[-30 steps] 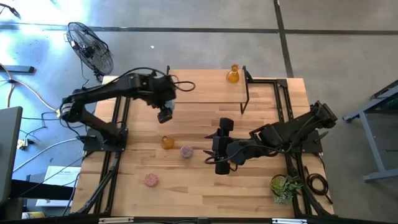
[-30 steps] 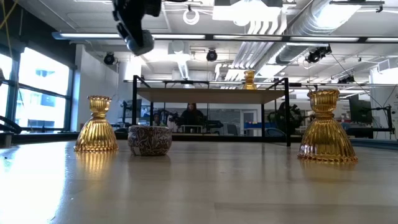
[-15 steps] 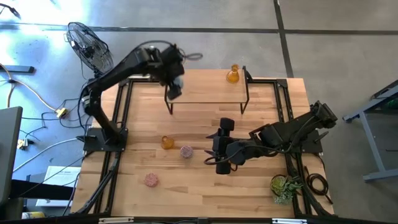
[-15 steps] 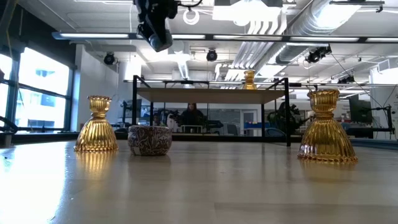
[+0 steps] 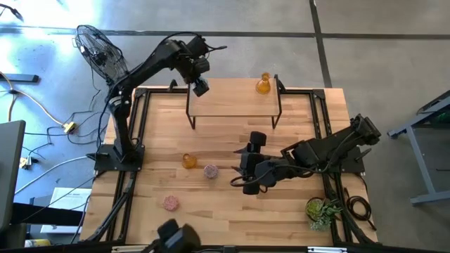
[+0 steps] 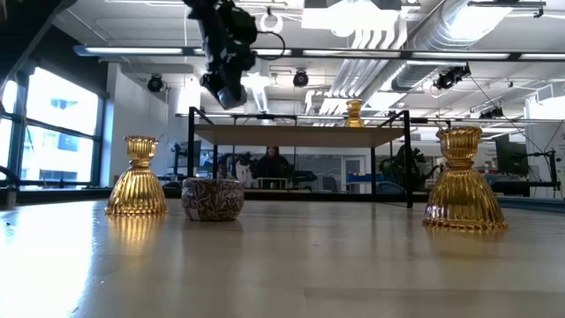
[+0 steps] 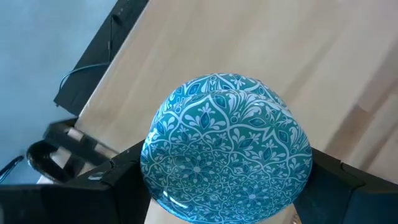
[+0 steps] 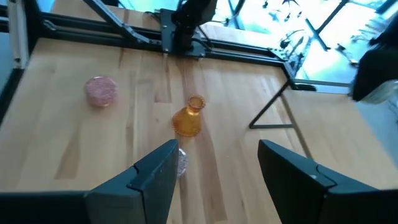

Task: Pick & Place candle stick holders
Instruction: Put the blue patterned candle on the shelf

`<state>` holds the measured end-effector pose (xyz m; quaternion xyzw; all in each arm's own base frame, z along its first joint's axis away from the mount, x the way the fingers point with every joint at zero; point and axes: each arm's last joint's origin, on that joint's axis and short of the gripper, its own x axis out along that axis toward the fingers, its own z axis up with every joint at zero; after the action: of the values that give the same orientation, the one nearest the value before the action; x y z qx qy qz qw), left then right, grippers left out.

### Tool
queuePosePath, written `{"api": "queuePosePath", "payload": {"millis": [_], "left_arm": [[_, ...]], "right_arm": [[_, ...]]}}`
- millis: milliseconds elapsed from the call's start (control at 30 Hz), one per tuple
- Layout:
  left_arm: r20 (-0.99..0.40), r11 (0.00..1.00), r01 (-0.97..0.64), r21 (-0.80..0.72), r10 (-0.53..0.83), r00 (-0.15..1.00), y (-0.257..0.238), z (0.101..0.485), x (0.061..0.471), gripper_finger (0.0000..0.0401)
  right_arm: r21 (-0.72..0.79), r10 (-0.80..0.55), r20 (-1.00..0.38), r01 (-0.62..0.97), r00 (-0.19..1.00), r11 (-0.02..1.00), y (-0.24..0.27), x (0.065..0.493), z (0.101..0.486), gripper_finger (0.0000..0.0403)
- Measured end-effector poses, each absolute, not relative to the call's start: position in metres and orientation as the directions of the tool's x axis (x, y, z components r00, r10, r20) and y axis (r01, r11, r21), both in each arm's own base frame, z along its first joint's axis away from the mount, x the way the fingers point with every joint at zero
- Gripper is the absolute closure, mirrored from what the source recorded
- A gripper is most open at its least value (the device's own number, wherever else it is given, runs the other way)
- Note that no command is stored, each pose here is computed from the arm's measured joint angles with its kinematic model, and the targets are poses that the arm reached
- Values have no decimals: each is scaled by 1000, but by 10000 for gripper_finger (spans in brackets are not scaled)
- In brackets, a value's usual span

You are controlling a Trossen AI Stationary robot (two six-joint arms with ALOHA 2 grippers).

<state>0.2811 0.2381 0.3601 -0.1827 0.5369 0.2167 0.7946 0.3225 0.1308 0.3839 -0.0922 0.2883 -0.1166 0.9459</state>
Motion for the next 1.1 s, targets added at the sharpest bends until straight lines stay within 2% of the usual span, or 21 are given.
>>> {"api": "queuePosePath", "payload": {"millis": [233,333,433,800,1100], "left_arm": [[-934,865,-501,-44,142,327,254,337,298,109],[-944,856,-517,-9,163,285,259,329,300,109],[-951,852,-522,38,191,242,262,326,299,110],[-958,845,-533,35,180,222,261,324,298,109],[-958,840,-541,38,185,220,264,324,296,110]], "right_arm": [[-242,-284,-522,179,805,954,130,322,384,186],[-235,-288,-526,188,801,954,130,322,383,186],[-238,-291,-529,190,797,953,130,322,383,186],[-236,-293,-529,194,796,952,130,322,382,186],[-294,-325,-521,191,789,936,132,328,348,186]]}}
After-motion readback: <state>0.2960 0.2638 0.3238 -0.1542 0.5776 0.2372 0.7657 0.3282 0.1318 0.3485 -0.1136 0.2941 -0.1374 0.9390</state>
